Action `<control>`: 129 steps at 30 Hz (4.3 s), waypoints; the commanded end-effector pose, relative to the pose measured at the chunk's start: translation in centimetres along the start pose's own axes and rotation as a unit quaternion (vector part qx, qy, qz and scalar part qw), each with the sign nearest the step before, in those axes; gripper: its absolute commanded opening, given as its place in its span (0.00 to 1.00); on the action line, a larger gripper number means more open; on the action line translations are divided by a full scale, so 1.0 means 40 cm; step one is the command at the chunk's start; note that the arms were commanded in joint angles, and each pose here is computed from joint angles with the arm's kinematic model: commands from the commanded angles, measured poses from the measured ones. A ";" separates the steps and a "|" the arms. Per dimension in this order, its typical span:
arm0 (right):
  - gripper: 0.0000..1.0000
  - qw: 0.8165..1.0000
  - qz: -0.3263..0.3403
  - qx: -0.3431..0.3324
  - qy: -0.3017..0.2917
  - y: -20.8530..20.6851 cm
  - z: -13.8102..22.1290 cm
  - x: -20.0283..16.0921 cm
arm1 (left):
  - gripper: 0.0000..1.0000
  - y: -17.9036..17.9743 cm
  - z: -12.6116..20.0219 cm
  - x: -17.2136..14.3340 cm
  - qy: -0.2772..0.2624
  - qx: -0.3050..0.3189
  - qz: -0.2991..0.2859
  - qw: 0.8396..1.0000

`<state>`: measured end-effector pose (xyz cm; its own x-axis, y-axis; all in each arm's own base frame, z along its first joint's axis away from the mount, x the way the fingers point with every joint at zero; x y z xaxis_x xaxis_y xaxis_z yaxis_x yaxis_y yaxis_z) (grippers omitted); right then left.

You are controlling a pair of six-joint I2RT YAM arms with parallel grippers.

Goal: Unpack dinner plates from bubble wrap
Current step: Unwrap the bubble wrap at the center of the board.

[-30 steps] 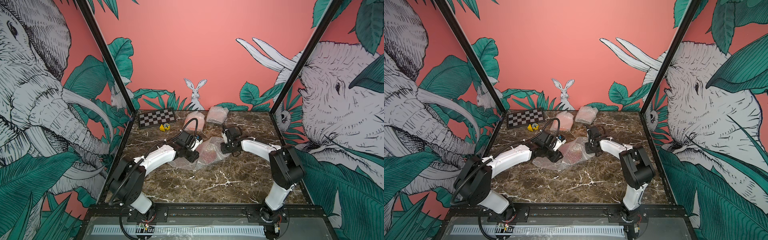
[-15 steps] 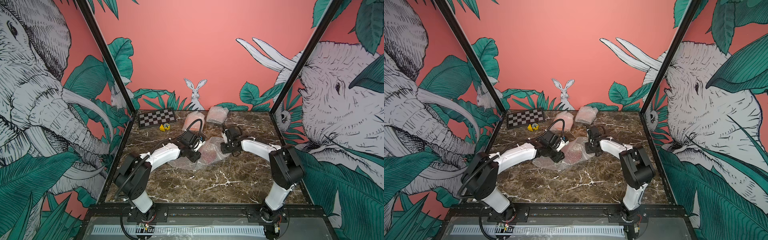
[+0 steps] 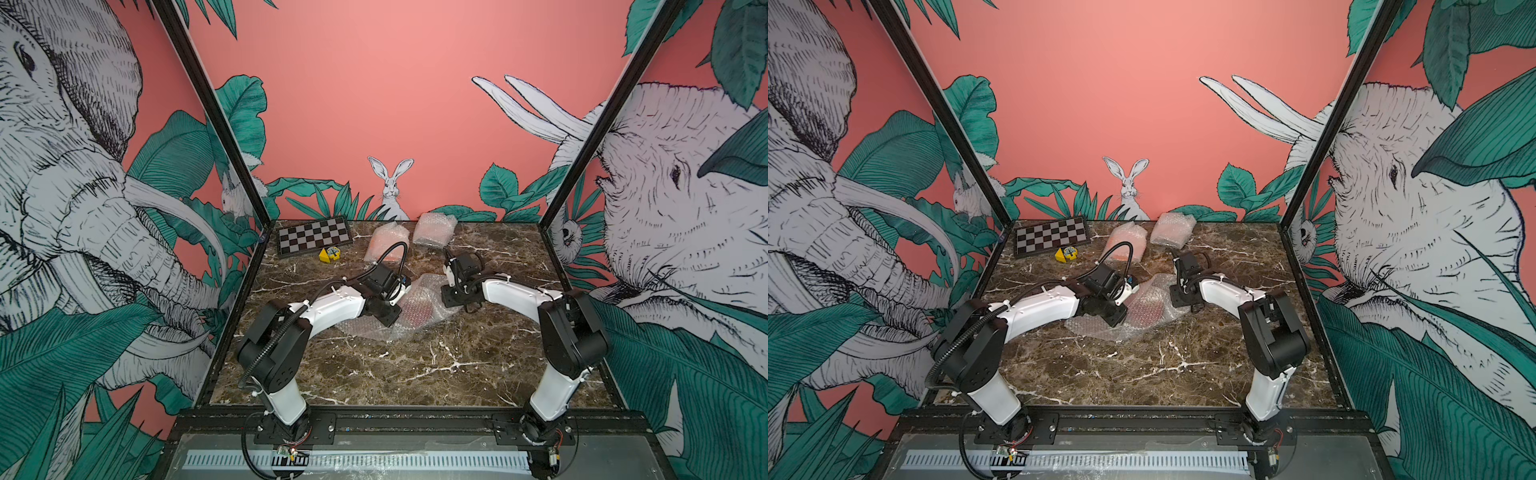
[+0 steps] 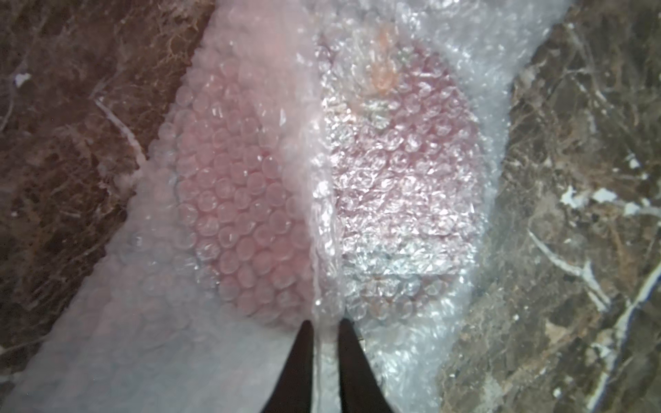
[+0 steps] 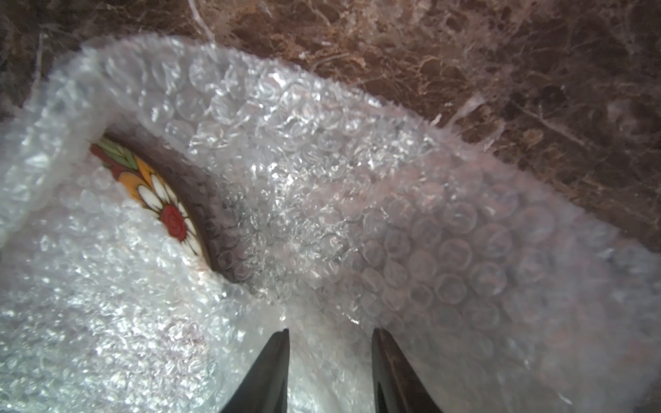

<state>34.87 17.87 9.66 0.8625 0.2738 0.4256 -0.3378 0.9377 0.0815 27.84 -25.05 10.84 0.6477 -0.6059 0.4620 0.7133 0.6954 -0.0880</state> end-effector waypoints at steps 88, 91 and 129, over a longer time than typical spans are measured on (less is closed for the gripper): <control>0.46 0.997 0.062 0.028 0.021 0.047 -0.029 0.053 | 0.00 0.340 0.126 0.147 -0.026 0.256 0.104 0.961; 0.46 0.998 0.060 0.028 0.022 0.047 -0.031 0.048 | 0.00 0.364 0.124 0.156 -0.023 0.287 0.100 0.952; 0.47 0.998 0.058 0.010 0.006 0.035 0.013 0.049 | 0.43 0.311 -0.046 0.042 -0.012 0.126 0.220 0.967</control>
<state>36.19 19.78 9.83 0.8319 0.3841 0.4005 -0.4427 0.8945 0.0617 38.58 -18.62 9.62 0.8480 -0.2490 0.4679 0.3166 0.9459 -0.0705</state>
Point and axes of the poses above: each gripper's point midway between its finger pads, its own z axis back along the fingers, its own y axis along the line the jaws close on, x = y × z, the point moved 5 cm from there along z, back along the fingers, and after that the axes turned 4 degrees about z, right-handed, at the moved point
